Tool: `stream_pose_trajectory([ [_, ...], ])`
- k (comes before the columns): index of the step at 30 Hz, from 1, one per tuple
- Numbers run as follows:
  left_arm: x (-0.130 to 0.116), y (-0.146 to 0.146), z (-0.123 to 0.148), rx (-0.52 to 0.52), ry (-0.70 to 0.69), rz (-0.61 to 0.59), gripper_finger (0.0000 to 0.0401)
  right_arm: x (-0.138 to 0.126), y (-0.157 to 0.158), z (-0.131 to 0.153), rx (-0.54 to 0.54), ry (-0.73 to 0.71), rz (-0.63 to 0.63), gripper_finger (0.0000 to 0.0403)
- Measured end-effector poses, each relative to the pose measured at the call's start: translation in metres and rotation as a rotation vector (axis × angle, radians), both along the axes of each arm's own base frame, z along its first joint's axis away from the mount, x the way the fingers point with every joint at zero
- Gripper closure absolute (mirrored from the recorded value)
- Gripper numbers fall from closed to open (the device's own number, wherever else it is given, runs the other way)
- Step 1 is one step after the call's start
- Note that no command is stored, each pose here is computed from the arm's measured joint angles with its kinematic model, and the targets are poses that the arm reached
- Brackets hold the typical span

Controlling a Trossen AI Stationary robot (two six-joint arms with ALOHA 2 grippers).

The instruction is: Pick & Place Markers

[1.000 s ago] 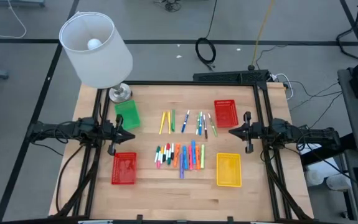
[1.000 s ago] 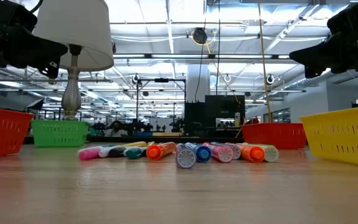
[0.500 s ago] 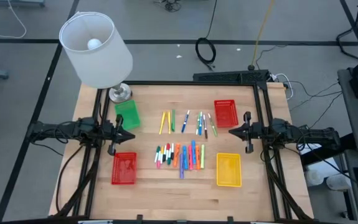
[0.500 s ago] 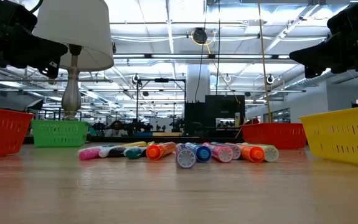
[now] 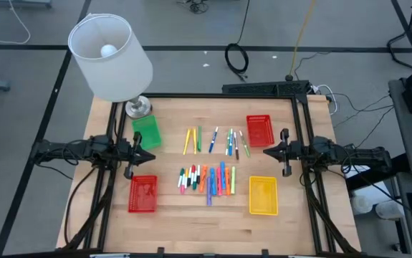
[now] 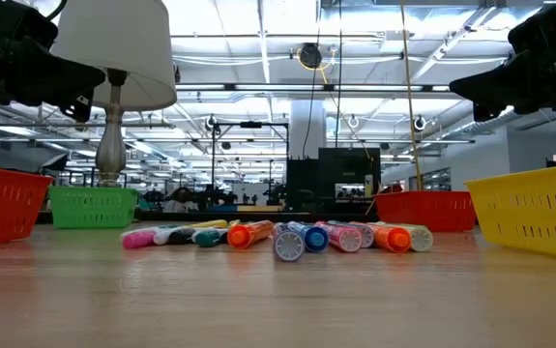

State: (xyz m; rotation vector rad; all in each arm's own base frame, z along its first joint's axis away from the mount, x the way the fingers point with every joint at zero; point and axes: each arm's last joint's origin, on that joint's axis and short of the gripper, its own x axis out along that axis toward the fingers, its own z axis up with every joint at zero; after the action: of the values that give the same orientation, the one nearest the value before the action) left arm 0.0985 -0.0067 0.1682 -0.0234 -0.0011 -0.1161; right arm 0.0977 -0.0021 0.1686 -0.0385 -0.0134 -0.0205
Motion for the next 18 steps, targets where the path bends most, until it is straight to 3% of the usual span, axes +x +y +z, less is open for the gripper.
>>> stream_pose_trajectory([
  [5,0.0,0.0,0.0,0.0,-0.001,0.0,0.037,0.0,0.0,0.002,0.016,-0.016,0.0,0.0403],
  [10,0.0,0.0,0.0,0.0,-0.001,-0.001,0.037,-0.001,0.0,0.011,0.218,-0.113,0.018,0.0403],
  [14,0.0,0.0,0.0,0.0,0.0,0.0,0.037,-0.002,0.0,0.017,0.263,-0.187,0.031,0.0403],
  [18,0.0,0.0,0.0,0.0,-0.001,0.0,0.037,-0.001,0.0,0.016,0.332,-0.171,0.038,0.0403],
])
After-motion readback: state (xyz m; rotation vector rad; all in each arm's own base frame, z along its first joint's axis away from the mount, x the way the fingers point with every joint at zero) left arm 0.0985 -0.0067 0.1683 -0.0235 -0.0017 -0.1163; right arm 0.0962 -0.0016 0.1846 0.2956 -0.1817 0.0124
